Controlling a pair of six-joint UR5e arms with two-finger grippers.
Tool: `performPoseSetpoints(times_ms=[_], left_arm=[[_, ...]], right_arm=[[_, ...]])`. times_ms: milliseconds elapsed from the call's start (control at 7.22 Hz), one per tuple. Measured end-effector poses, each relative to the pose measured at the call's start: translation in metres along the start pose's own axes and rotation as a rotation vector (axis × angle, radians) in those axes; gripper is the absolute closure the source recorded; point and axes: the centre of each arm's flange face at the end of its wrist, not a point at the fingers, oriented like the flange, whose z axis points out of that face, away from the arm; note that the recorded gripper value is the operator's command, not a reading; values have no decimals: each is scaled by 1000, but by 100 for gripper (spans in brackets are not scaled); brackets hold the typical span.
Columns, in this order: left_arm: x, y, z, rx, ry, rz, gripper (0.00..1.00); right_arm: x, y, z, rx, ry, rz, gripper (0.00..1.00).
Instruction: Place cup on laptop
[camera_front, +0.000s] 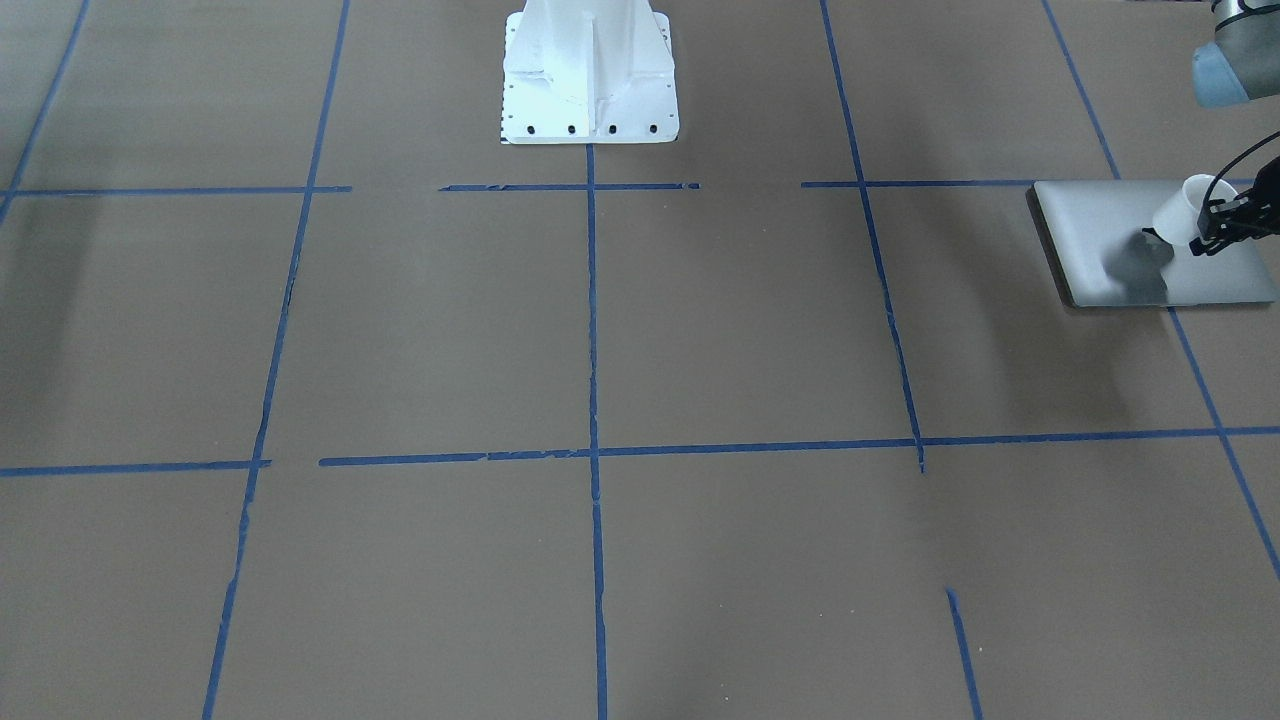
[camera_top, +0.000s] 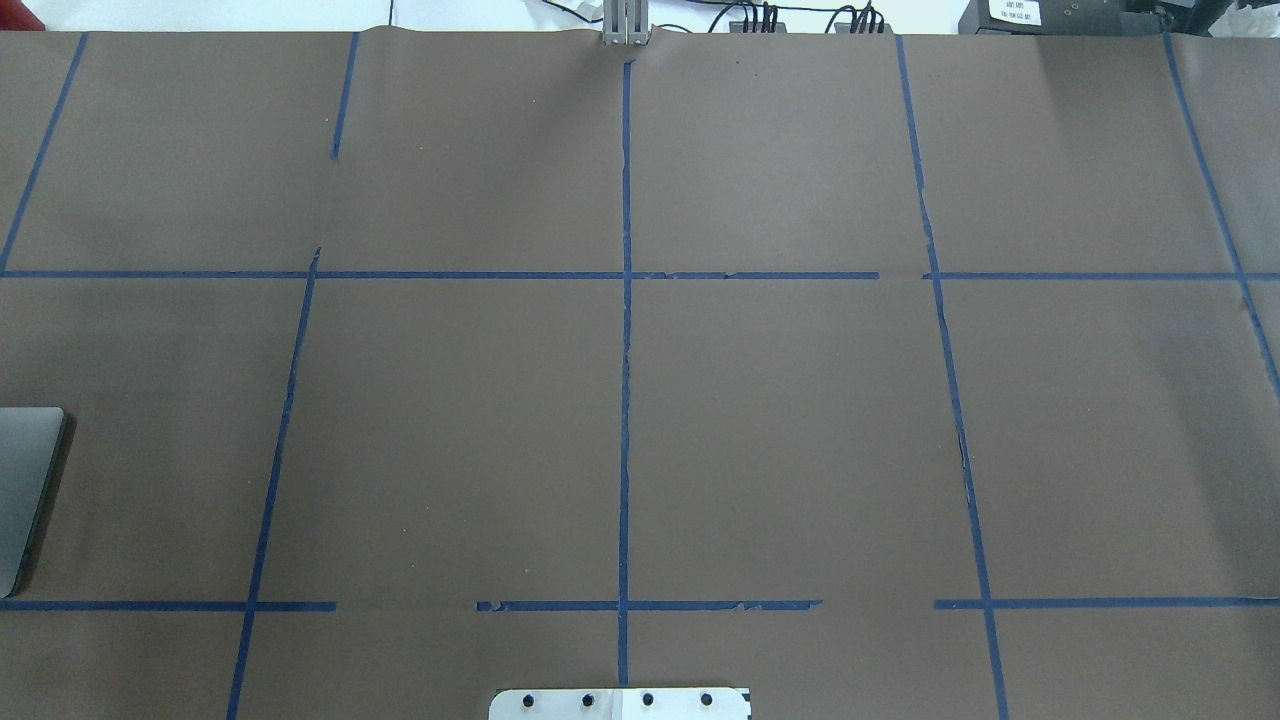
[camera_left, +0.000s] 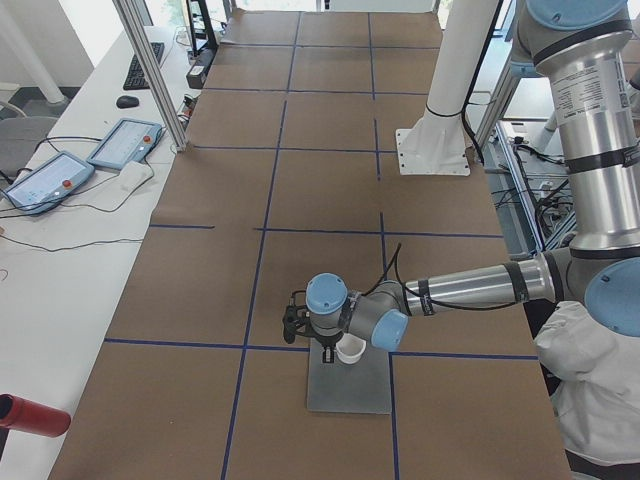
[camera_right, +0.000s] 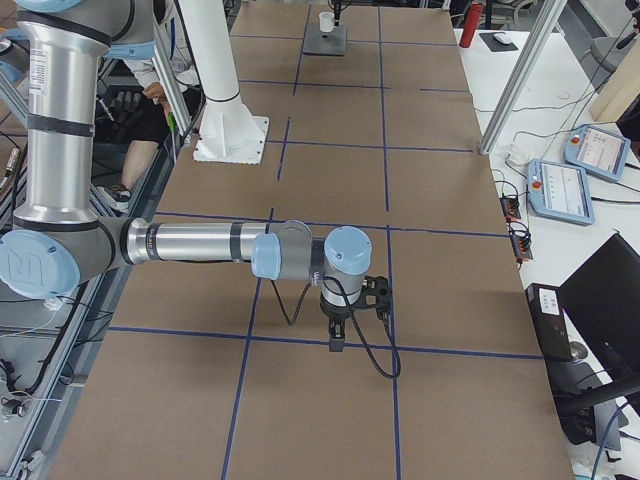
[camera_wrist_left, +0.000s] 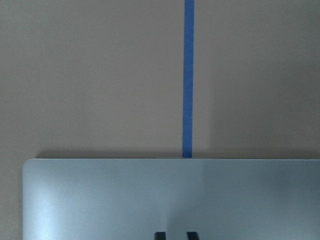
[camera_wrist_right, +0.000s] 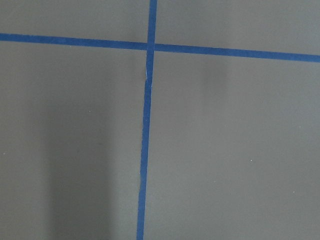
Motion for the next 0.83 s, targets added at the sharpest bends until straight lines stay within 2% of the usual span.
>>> performPoseSetpoints(times_ms=[277,415,554,692,831], left_arm=[[7,2,9,-22,-3,12,100],[7,3,13,-31,-4,16,75],[6,4,17,-35,-5,21,46],[3,5,20,-30,-8,28,11],[-1,6,23,-19,-12,39,0]], right_arm=[[0,0,0,0,1,0,0],[0,0,0,0,1,0,0],[0,0,0,0,1,0,0],[0,0,0,0,1,0,0],[0,0,0,0,0,0,0]])
